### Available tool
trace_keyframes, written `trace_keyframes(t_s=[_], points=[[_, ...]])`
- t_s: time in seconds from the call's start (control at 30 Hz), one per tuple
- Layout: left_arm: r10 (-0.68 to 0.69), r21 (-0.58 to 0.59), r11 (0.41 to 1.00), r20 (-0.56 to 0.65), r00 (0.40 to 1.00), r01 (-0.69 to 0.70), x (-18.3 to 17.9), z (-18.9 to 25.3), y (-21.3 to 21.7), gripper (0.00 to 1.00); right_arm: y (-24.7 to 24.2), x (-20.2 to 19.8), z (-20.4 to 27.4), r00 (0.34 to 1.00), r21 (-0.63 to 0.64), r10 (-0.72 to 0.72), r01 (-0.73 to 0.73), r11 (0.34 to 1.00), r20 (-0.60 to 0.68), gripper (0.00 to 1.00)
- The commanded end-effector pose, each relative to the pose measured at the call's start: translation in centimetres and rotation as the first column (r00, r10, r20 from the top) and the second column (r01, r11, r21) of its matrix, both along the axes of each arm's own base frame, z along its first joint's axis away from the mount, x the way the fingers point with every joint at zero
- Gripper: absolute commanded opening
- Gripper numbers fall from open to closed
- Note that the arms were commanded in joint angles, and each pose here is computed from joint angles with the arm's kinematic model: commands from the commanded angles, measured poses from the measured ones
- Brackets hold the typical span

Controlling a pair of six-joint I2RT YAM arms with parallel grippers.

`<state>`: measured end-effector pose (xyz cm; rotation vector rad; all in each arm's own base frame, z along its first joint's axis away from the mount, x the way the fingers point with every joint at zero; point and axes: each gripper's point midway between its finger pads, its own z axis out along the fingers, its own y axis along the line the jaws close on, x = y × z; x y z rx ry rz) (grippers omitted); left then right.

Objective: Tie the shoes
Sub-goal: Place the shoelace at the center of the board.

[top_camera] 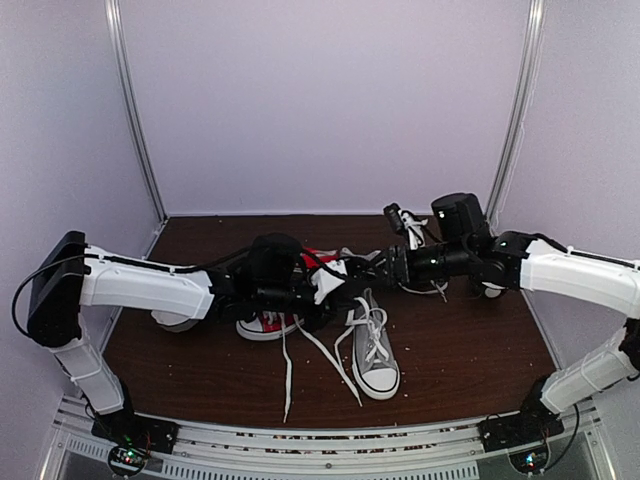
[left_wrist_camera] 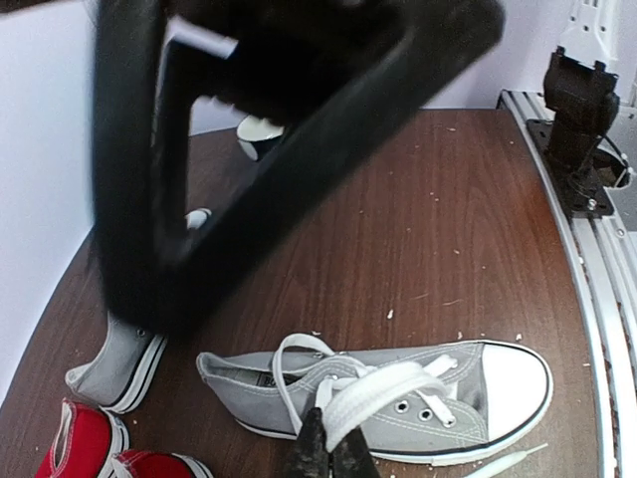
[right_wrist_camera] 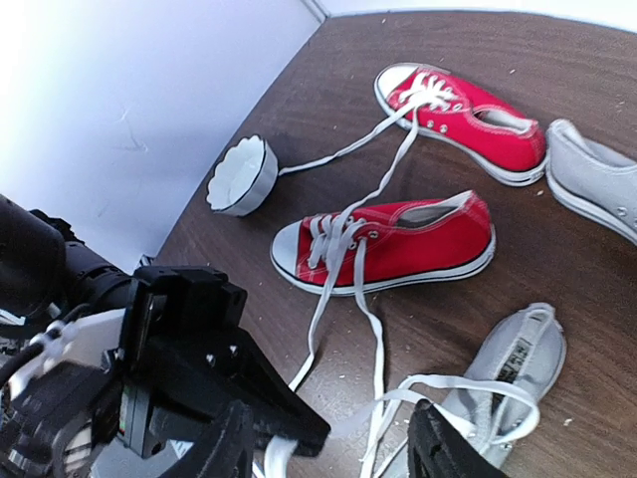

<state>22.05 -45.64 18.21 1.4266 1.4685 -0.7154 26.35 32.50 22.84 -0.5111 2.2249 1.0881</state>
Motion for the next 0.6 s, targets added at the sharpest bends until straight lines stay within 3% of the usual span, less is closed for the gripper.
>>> trace_keyframes(t_s=[0.0,0.2,0.57], points=[[0.098,-0.022,0.995,-0.03,0.995,-0.099,2.2,0.7,0.0,0.0,-3.0,-0.6,-0.6,0.994,-0.038,0.042,-0.039,0.999,0.099,0.54],[0.151,-0.026,0.988,-0.106,0.983,-0.155,3.7,0.8,-0.1,0.0,-1.9,-2.4,0.2,0.952,0.053,0.184,-0.202,0.978,0.245,0.57],[0.145,-0.016,0.989,-0.11,0.983,-0.148,4.1,0.2,-0.4,0.0,0.5,-0.2,-3.4,0.952,0.051,0.214,-0.23,0.972,0.219,0.55]])
